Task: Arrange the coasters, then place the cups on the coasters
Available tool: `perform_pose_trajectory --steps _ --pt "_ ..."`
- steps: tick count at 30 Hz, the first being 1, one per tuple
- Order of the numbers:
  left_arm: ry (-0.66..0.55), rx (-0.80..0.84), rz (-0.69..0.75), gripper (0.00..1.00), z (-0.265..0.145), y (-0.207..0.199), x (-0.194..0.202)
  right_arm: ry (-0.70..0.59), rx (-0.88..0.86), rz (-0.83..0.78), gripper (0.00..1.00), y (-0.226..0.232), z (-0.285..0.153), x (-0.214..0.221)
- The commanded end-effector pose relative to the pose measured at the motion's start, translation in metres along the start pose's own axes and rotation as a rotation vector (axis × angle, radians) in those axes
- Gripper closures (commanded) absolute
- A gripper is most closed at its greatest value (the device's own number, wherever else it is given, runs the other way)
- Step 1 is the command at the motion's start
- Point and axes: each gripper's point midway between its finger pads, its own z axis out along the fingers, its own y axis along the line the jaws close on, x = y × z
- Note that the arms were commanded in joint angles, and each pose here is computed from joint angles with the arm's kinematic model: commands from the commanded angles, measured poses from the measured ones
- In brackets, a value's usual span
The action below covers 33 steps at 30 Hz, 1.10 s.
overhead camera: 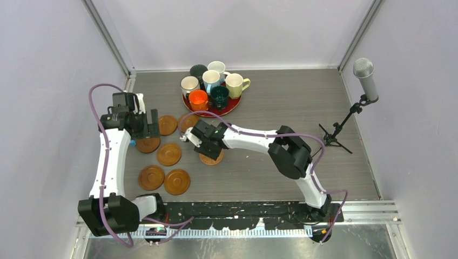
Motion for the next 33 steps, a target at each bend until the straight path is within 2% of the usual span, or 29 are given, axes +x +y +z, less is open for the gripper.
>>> perform_pose_trajectory --steps 1,10,23,29,33 --pt "-0.048 -0.018 -0.004 0.00 -0.012 0.005 -0.011 0.025 0.091 0.095 0.66 -0.035 -0.001 0.014" --pt "-0.070 0.005 0.016 0.00 -0.013 0.001 -0.013 0.166 0.183 0.310 0.68 -0.130 -0.014 0.097" --pt "-0.065 0.092 0.087 0.00 -0.015 -0.012 -0.016 0.313 0.333 0.532 0.70 -0.260 -0.045 0.213" --pt "-0.060 0.121 0.084 0.00 -0.015 -0.017 -0.022 0.335 0.396 0.611 0.70 -0.314 -0.050 0.254" --pt "-0.062 0.132 0.088 0.00 -0.014 -0.018 -0.026 0.320 0.444 0.653 0.70 -0.347 -0.054 0.265"
